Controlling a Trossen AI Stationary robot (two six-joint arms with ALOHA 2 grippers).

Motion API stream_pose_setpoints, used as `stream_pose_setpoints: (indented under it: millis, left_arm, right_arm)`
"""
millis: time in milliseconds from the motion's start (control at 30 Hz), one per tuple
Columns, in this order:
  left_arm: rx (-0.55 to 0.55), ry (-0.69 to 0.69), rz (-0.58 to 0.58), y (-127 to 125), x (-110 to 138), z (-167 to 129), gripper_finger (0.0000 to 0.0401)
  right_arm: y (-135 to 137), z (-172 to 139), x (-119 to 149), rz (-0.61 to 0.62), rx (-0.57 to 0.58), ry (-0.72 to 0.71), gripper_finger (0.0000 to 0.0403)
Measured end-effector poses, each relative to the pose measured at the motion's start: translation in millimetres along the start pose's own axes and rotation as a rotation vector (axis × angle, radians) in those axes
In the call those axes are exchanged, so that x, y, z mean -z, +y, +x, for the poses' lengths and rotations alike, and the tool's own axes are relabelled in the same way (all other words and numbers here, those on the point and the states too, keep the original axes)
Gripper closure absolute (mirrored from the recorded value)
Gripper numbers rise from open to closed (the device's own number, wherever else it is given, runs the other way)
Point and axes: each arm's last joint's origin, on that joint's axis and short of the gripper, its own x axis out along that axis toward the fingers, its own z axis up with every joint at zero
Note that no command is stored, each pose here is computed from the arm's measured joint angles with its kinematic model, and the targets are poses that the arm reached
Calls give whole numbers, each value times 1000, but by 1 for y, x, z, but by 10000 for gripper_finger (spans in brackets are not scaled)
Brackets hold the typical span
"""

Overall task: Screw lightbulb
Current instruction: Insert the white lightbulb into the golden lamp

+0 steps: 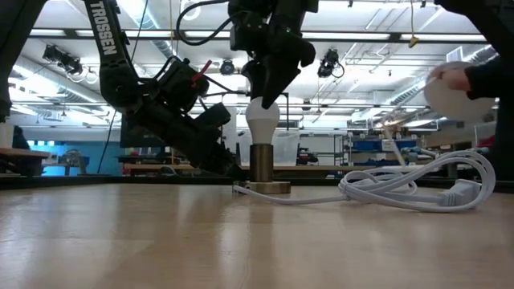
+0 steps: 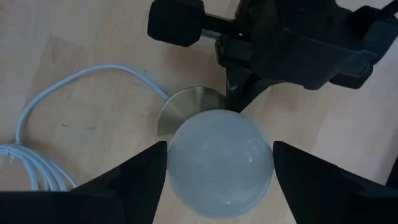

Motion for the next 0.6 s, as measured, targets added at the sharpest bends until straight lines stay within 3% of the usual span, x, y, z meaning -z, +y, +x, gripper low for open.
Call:
stream_pose_setpoints:
  millis: [167, 467, 600]
  left_arm:
    - [0, 0, 0, 0, 0, 0, 398]
    - [0, 0, 0, 0, 0, 0, 398]
    - [0, 0, 0, 0, 0, 0, 398]
  right_arm:
    - [0, 0, 1, 156, 5, 8, 129]
    - [2, -1, 0, 783, 24, 8, 128]
    - [6, 0, -3, 804, 32, -4, 111]
